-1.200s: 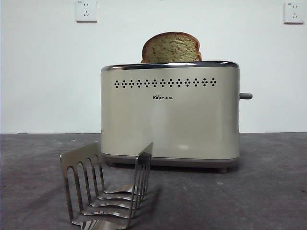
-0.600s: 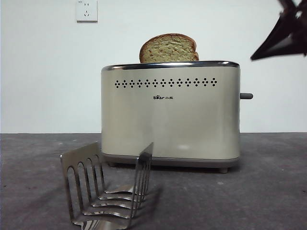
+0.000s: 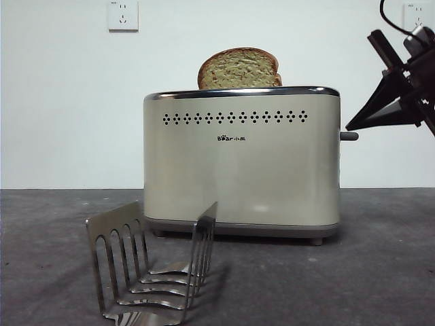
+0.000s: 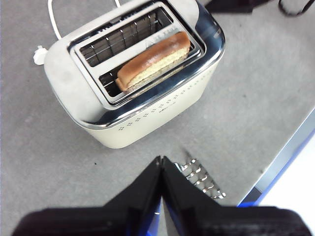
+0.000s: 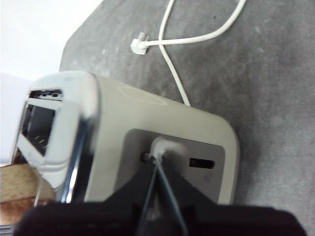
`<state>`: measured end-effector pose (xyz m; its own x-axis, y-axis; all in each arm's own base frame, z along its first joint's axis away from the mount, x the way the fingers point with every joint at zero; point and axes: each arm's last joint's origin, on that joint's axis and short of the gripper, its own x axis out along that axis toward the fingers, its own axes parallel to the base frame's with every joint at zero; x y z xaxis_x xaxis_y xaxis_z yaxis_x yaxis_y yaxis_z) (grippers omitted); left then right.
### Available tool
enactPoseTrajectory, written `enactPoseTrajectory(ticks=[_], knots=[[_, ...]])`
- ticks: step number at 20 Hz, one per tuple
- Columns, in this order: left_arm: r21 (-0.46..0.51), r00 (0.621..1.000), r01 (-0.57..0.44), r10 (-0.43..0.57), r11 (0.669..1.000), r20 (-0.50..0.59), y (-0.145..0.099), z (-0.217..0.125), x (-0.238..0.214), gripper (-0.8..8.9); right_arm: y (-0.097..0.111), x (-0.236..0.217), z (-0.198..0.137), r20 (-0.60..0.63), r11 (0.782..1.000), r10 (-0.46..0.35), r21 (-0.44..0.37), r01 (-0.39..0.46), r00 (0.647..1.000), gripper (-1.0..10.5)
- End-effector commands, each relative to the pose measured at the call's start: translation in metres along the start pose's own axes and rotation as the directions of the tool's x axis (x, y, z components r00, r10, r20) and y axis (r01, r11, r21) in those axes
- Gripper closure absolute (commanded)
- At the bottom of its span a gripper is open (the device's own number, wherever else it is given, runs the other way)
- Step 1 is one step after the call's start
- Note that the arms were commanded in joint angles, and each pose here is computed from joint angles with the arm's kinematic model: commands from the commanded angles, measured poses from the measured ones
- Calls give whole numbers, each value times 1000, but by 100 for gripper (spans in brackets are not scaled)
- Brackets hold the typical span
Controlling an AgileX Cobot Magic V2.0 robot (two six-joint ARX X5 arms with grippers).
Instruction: Pick up a slice of bread from the rack,put the bread on the toaster,press the button
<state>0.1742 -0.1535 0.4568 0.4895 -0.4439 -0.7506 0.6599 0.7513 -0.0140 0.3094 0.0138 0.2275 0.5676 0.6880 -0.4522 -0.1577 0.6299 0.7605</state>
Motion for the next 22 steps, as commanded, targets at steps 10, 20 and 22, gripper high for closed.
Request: enactPoseTrajectory(ticks=[10, 20, 22], knots=[[-48, 993, 105, -102, 993, 55, -3, -8, -21, 821, -20, 16, -3, -43, 998, -32, 45, 34, 999, 952], [-57, 992, 106, -102, 993, 70, -3, -10, -27, 822, -33, 23, -12, -118, 993, -90, 71, 99, 989, 952], [-59, 992, 106, -102, 993, 69, -3, -10, -27, 821, -36, 24, -13, -129, 991, -97, 78, 108, 987, 952]])
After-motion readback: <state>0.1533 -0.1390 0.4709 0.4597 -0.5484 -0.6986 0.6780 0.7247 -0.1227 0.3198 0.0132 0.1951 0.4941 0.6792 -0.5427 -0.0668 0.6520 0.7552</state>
